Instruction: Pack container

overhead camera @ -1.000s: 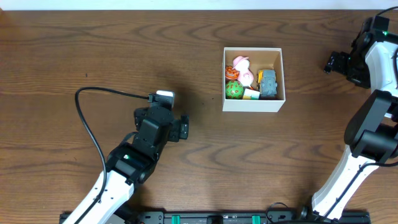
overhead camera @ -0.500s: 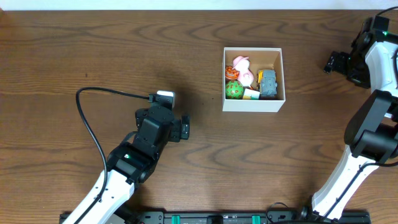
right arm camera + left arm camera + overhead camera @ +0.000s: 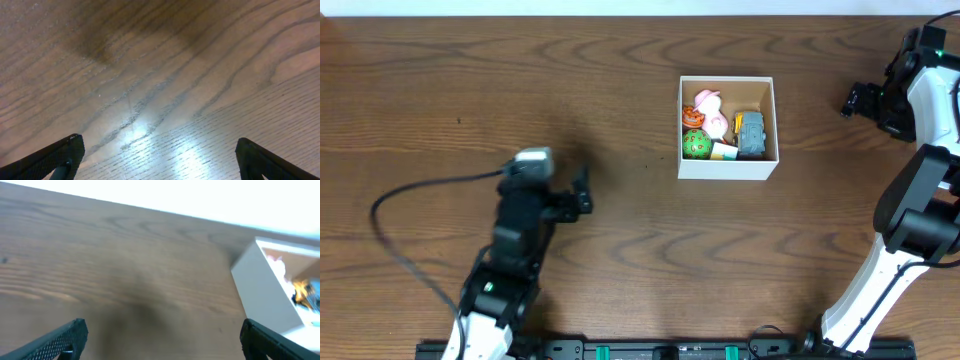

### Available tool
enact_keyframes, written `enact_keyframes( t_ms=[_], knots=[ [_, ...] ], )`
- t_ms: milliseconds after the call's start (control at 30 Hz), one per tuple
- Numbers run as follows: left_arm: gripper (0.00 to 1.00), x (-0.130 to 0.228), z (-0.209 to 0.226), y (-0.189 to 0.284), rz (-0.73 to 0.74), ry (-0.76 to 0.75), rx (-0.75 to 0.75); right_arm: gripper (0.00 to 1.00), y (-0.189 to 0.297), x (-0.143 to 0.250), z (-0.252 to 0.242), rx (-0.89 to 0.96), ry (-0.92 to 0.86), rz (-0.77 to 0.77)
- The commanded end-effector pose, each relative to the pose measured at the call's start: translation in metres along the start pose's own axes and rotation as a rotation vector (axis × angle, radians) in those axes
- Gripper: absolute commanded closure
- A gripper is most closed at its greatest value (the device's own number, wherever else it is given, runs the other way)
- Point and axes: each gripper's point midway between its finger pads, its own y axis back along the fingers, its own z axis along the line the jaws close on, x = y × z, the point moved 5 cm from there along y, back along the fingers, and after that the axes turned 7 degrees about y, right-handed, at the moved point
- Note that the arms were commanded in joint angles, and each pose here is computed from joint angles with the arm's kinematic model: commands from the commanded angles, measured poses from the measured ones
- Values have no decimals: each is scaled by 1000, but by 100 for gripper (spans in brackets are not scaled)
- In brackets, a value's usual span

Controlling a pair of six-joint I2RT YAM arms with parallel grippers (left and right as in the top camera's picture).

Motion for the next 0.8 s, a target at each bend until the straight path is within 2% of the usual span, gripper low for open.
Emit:
enact_keyframes(
  t_ms=[0,367,567,767],
  knots=[
    [2,11,11,9,-38,43,91,1,0,0,-4,4,-17,1],
    [2,-24,21,54,-413,51,157,1,0,0,-4,4,-17,1],
    [2,-37,20,74,-513,45,175,1,0,0,-4,4,-17,1],
    [2,-34,20,85,-543,1,169,1,0,0,-4,4,-17,1]
  ],
)
